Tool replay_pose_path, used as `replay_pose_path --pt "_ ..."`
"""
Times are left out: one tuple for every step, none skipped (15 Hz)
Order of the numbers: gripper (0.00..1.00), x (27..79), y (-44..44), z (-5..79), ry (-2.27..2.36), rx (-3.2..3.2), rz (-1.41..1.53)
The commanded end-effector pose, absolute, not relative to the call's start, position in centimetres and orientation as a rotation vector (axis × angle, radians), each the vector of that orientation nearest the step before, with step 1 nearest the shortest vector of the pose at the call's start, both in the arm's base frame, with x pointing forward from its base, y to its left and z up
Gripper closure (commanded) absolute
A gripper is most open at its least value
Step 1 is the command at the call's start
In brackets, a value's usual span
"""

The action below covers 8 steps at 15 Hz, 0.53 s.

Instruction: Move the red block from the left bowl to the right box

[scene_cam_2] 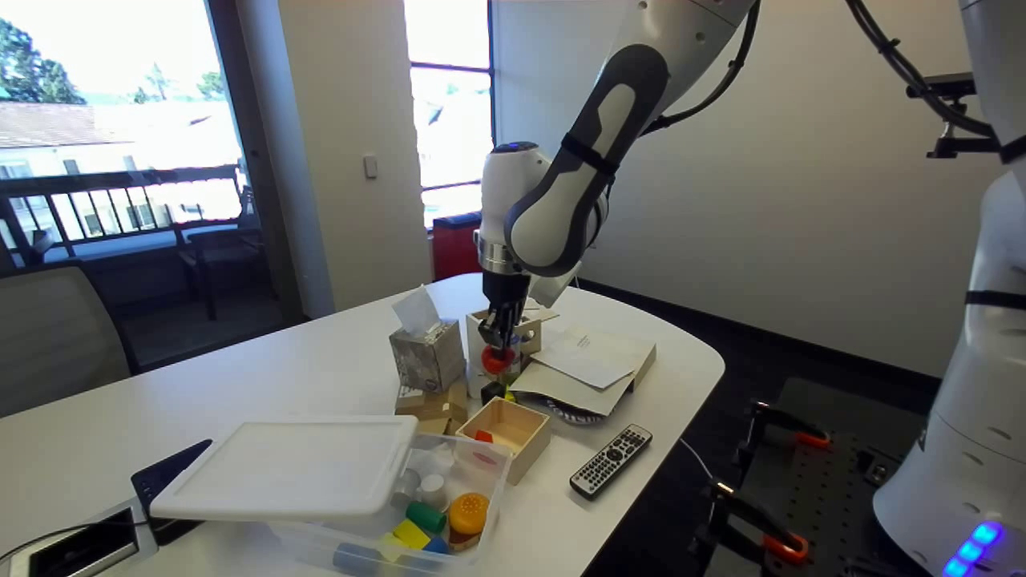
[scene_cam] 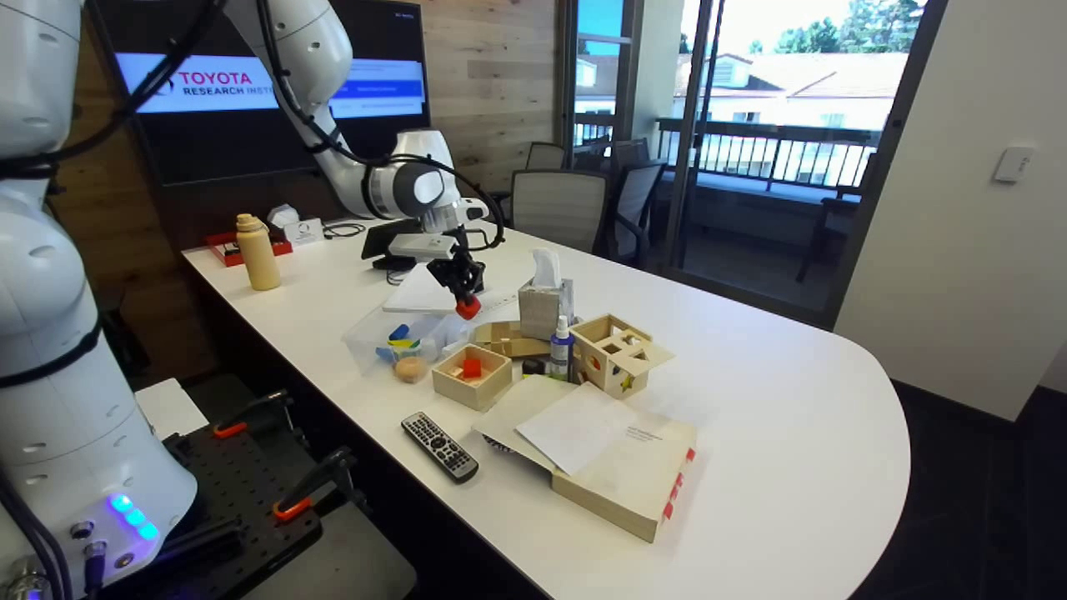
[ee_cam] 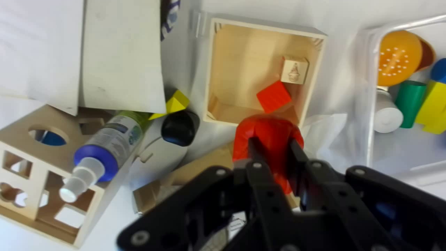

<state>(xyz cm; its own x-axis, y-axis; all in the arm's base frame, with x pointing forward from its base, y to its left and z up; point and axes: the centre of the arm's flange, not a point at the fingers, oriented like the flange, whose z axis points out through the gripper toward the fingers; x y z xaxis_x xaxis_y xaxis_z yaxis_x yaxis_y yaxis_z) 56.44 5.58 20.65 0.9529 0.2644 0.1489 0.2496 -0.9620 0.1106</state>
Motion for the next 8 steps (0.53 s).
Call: replay_pose_path --pt "0.95 58.4 2.6 18.9 0.336 3.019 0.221" --pt "0.95 58.9 2.0 18.1 0.334 3.030 0.204" --pt "0.95 59.4 1.5 17.3 0.328 3.042 0.191" --pt "0.95 59.9 1.1 16.4 0.327 3.055 0.170" --pt "0.95 60.3 0.8 15.4 0.326 3.067 0.151" --pt "0.95 60.8 0.5 14.2 0.330 3.085 0.138" --pt "0.95 61.2 0.3 13.3 0.332 3.102 0.129" --pt "0.95 61.6 0.2 12.3 0.338 3.123 0.120"
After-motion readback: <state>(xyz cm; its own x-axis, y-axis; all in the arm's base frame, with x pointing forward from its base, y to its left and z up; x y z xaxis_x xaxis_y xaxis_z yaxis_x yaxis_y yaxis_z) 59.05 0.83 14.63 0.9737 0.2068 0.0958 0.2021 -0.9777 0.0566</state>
